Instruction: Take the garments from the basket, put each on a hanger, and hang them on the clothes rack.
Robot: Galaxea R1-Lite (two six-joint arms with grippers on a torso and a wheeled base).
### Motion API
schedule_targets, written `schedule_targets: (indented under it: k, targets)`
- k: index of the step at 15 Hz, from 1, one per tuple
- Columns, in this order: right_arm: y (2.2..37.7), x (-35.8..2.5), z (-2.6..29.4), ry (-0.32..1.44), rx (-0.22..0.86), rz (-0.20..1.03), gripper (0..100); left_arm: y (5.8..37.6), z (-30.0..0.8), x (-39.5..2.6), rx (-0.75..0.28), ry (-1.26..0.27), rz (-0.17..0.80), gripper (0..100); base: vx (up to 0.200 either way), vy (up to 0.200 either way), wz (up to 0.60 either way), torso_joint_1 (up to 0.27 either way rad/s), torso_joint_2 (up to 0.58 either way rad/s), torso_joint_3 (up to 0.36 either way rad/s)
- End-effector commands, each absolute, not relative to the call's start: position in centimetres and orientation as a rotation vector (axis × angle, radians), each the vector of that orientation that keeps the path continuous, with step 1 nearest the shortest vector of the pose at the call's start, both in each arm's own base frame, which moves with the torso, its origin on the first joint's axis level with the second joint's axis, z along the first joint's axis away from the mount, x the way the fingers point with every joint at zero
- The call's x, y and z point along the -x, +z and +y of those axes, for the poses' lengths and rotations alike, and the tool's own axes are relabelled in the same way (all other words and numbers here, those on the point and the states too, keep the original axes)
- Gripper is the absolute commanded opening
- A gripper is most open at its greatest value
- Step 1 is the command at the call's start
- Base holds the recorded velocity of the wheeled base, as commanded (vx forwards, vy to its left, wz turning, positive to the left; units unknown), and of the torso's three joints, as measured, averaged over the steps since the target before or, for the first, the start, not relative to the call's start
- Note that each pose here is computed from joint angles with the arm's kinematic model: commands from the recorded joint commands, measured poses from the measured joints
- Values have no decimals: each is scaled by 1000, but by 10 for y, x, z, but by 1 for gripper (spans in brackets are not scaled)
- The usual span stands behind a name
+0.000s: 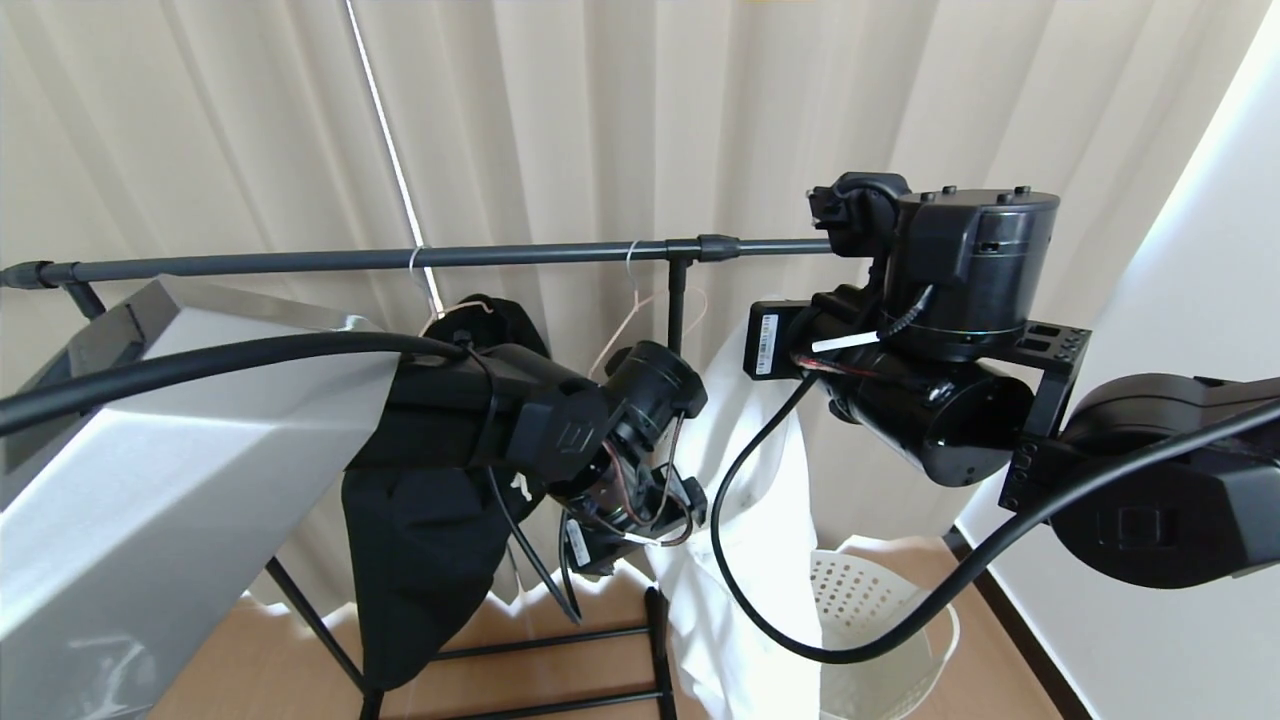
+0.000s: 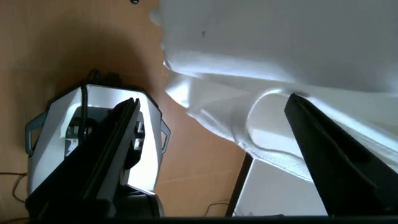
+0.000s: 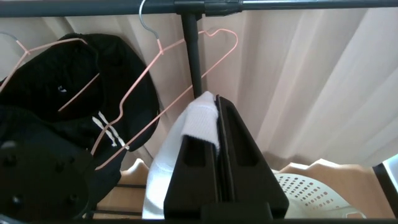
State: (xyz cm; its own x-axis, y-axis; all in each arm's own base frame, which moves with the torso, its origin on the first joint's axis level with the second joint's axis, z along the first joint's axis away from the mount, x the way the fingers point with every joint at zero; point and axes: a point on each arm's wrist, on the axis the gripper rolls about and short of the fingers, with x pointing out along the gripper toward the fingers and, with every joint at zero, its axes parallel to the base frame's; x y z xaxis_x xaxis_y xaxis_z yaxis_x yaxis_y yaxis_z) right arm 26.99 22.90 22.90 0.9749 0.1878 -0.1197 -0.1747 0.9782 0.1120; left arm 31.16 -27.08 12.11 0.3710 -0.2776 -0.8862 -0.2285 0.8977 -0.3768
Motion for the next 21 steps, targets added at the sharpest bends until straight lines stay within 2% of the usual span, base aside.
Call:
schedule_targets:
  k: [1,7,8,13,17,21]
  targets:
    - [232,-270,227,179,-105,123,0,117,-270,-308,473,-24,1218,100,0,0,0,0,0,0]
    - [236,-275,222,162,-117,110,0,105,-272,-295,415,1,1247,100,0,0,0,0,0,0]
    - [237,-276,222,161,-119,108,0,102,-275,-290,393,-1,1251,0,0,0,0,0,0,0]
    - [235,-276,222,146,-107,118,0,117,-274,-283,377,0,1189,0,0,0,0,0,0,0]
    - [231,-272,214,102,-38,198,0,165,-242,-291,431,-36,1081,0,0,0,0,0,0,0]
    - [230,-263,207,89,47,304,0,203,-217,-299,426,-89,967,0,0,0,0,0,0,0]
